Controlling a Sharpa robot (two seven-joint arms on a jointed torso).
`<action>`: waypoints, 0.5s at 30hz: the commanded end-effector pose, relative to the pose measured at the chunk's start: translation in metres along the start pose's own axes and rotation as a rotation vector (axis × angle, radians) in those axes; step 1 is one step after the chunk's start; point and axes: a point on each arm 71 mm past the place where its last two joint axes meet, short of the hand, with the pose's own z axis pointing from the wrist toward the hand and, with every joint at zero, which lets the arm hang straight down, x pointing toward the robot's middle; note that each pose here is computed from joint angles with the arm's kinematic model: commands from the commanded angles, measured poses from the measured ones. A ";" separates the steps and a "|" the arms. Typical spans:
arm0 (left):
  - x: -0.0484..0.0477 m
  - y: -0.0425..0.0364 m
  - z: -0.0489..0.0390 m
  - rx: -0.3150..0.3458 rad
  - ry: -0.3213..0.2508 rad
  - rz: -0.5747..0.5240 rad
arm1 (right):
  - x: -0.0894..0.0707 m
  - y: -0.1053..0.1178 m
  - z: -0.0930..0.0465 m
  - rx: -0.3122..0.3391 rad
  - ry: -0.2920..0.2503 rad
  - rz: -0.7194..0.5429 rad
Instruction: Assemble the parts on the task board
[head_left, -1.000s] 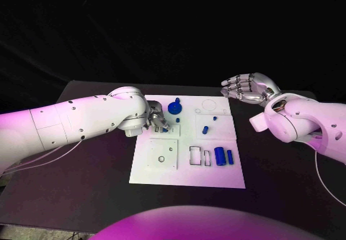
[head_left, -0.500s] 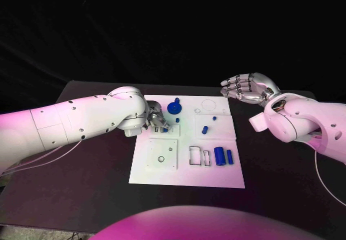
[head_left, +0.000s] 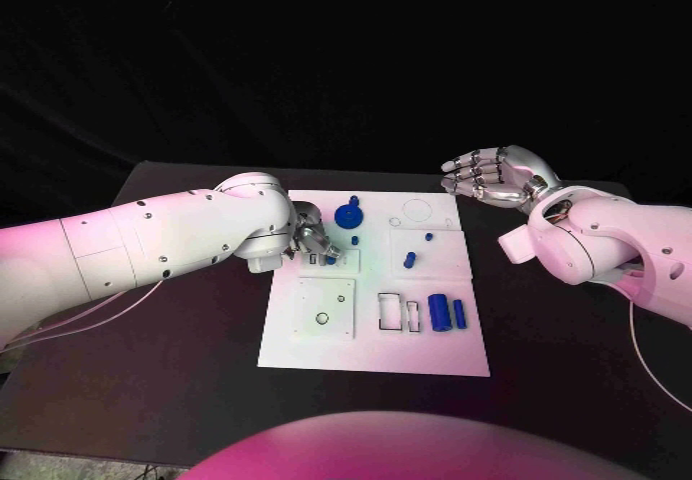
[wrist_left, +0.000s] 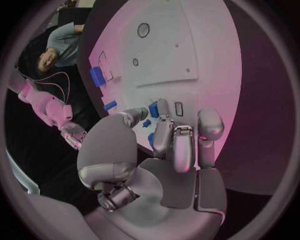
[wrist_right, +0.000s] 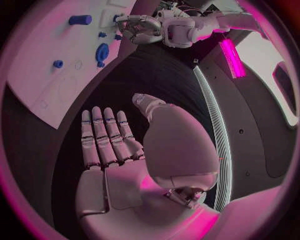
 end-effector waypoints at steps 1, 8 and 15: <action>0.0001 -0.0009 -0.0004 0.001 0.006 0.002 | 0.002 0.000 0.000 -0.004 0.019 0.001; -0.0032 -0.0033 -0.0046 0.019 -0.008 -0.010 | 0.002 0.000 0.000 -0.004 0.019 0.001; -0.0205 -0.0099 -0.0175 0.055 -0.028 -0.037 | 0.002 -0.001 0.000 -0.001 0.019 0.001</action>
